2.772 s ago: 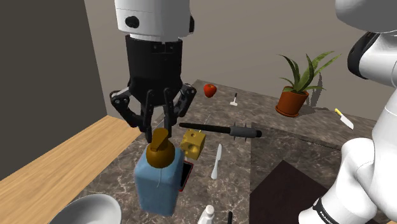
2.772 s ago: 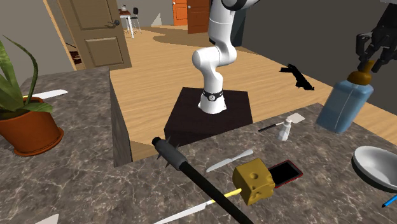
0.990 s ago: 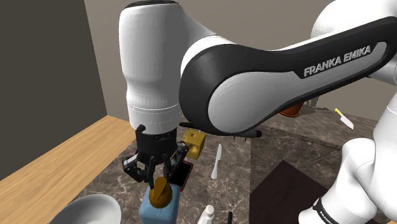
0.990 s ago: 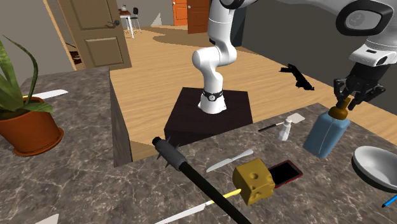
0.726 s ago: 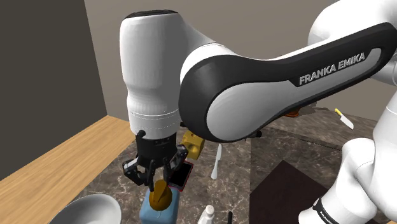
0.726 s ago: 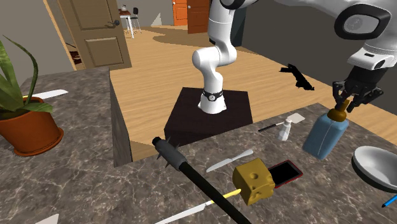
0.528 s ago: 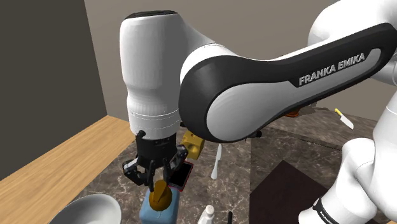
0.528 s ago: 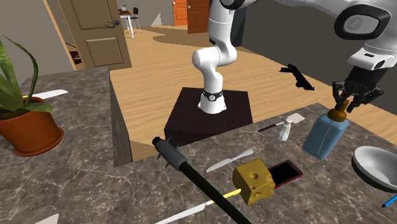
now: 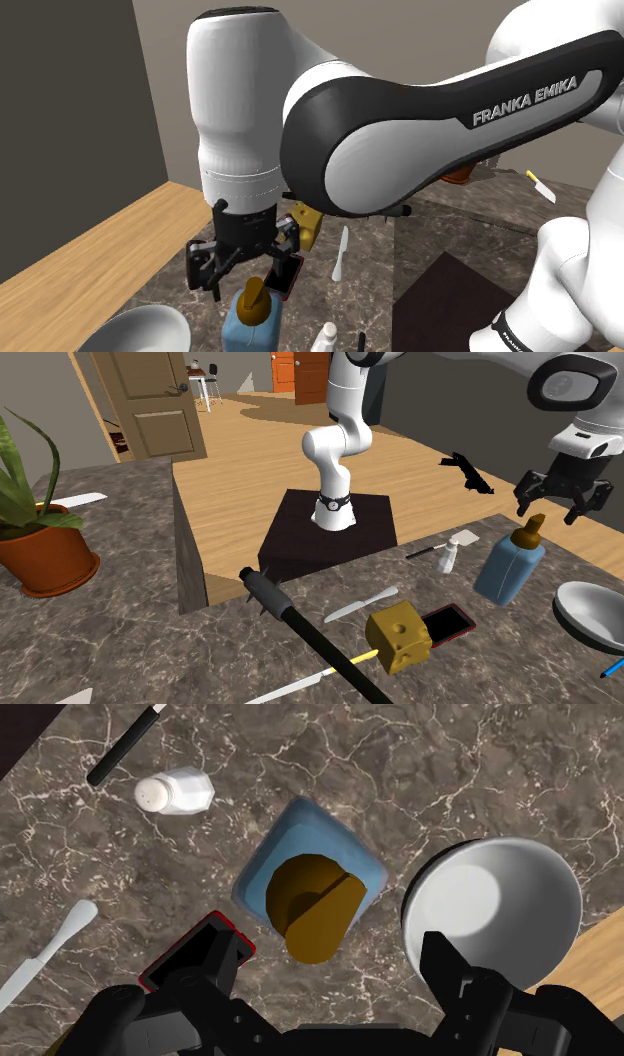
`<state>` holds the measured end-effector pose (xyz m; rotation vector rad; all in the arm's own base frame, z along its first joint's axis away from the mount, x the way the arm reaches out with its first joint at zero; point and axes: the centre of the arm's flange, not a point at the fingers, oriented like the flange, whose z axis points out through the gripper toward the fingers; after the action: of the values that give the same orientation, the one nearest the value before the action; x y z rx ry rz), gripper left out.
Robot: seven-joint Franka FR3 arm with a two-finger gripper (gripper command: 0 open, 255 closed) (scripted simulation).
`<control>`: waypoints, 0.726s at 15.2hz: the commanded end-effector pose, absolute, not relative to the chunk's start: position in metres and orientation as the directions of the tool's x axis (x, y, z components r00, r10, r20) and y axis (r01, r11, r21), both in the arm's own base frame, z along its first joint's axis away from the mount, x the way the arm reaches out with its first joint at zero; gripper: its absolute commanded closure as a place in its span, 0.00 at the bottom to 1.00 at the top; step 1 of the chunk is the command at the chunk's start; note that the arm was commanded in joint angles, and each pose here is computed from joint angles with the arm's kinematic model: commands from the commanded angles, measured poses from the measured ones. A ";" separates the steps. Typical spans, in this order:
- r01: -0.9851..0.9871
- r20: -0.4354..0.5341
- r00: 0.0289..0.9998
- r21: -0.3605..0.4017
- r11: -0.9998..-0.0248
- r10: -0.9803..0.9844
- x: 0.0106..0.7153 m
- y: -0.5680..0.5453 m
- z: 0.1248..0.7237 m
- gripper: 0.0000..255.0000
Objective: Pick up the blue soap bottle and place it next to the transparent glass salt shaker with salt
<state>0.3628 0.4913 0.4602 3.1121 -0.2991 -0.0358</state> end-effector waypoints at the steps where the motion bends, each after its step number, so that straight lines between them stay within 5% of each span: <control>1: -0.190 -0.021 0.981 0.017 -0.982 -0.190 0.362 0.492 0.480 0.00; 11: -0.190 -0.021 0.981 0.017 -0.982 -0.190 0.363 0.492 0.504 0.00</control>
<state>0.3629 0.4920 0.5039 3.1118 -0.2989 -0.0359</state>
